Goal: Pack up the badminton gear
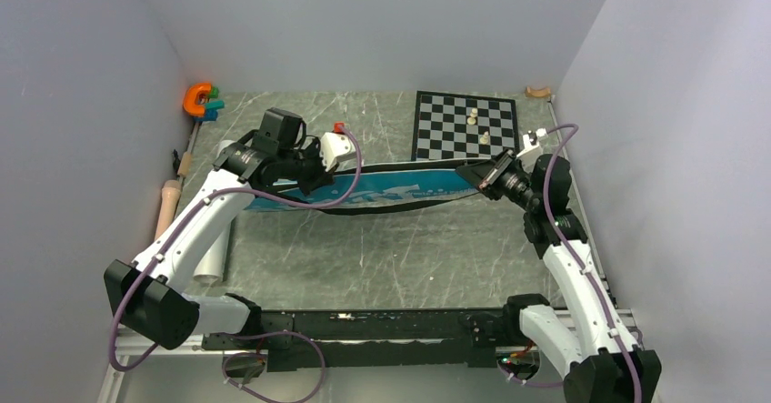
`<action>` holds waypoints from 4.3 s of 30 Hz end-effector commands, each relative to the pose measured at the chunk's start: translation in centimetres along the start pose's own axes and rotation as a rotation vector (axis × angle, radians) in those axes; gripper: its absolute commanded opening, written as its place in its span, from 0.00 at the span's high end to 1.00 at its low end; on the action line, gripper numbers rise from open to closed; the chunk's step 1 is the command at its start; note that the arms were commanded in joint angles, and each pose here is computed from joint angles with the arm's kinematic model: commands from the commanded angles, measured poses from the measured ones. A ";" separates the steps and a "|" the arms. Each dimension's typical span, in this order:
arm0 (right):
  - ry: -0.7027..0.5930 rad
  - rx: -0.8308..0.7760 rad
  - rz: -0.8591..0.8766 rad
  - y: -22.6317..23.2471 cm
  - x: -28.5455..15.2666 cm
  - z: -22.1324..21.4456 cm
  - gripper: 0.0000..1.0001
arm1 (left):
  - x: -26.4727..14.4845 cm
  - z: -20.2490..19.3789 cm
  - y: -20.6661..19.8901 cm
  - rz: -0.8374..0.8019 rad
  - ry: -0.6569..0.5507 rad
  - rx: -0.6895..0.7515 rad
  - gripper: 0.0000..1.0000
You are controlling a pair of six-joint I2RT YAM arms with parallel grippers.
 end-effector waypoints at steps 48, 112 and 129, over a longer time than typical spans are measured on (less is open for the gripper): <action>-0.292 -0.292 -0.134 3.7 -4.7 10.3 0.30 | -0.4 2.4 -0.3 -0.012 -0.097 0.137 1.00; 0.672 -0.740 -0.246 -8.7 13.1 -13.3 0.64 | 2.8 1.7 0.2 -0.062 -0.040 0.071 0.02; 0.318 -0.804 -0.423 -3.7 11.4 -8.1 0.00 | -2.2 -1.1 3.5 0.201 -0.119 -0.175 0.01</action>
Point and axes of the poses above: each gripper's point midway between its finger pads, its own x axis out along the fingers, its own y axis along the line the jaws close on, z = x × y, the point moved 6 cm from there along -x, back along the fingers, and after that the axes turned 2 degrees about x, right-handed, at the moved point
